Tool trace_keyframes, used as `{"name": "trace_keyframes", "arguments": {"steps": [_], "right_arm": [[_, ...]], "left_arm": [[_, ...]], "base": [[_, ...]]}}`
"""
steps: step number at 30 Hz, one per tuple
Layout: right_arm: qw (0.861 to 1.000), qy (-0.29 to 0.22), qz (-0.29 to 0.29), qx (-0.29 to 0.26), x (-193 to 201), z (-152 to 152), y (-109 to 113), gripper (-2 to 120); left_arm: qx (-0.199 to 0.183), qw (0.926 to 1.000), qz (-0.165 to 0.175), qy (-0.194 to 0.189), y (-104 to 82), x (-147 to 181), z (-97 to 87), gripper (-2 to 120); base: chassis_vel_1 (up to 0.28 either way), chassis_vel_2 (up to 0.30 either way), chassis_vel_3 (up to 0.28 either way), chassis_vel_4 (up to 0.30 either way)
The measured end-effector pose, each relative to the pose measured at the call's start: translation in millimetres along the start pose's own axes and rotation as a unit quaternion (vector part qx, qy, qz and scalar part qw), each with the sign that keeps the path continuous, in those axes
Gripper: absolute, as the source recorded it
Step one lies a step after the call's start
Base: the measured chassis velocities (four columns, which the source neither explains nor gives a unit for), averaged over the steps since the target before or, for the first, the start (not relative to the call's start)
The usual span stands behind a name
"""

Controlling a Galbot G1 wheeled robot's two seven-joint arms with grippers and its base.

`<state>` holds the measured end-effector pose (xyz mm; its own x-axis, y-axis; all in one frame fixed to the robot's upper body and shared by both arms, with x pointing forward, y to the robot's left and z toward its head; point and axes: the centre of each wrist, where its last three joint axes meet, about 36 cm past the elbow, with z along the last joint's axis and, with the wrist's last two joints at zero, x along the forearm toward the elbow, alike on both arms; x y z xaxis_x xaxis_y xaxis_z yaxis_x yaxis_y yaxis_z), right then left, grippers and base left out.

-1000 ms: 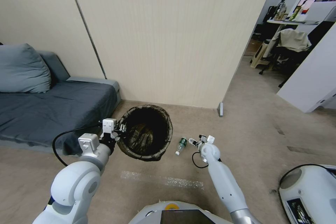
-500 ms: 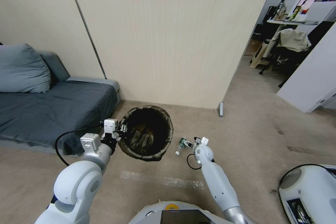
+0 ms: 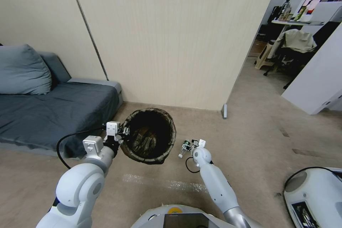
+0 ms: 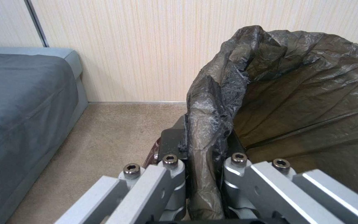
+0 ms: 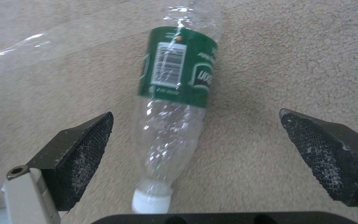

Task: Pick up the trash bin, then pick up the garbage from the floor and place it into the trash bin.

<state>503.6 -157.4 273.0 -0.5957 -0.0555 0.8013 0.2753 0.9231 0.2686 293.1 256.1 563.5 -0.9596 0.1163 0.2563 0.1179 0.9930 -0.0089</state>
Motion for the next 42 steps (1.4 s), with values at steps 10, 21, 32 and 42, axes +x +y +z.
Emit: {"name": "trace_keyframes", "arguments": {"steps": [10,21,32,42], "right_arm": [[1.0,0.005,0.0,0.005,-13.1,-9.1,14.3,100],[1.0,0.004,0.004,0.024,-28.0,-23.8,29.0,100],[1.0,0.009,0.01,0.026,-37.8,-24.1,26.3,100],[0.999,0.015,0.023,0.023,-47.9,-20.4,16.3,100]], "left_arm": [[0.001,1.0,0.003,0.002,-1.3,-0.7,1.1,5],[0.001,1.0,0.004,0.004,-1.1,-1.6,2.2,5],[0.001,1.0,0.003,0.004,-0.5,-2.3,2.5,5],[0.003,1.0,0.002,0.004,0.1,-3.3,2.9,5]], "base": [[0.0,0.0,0.0,0.0],[0.0,0.0,0.0,0.0],[0.0,0.0,0.0,0.0],[0.0,0.0,0.0,0.0]]}}
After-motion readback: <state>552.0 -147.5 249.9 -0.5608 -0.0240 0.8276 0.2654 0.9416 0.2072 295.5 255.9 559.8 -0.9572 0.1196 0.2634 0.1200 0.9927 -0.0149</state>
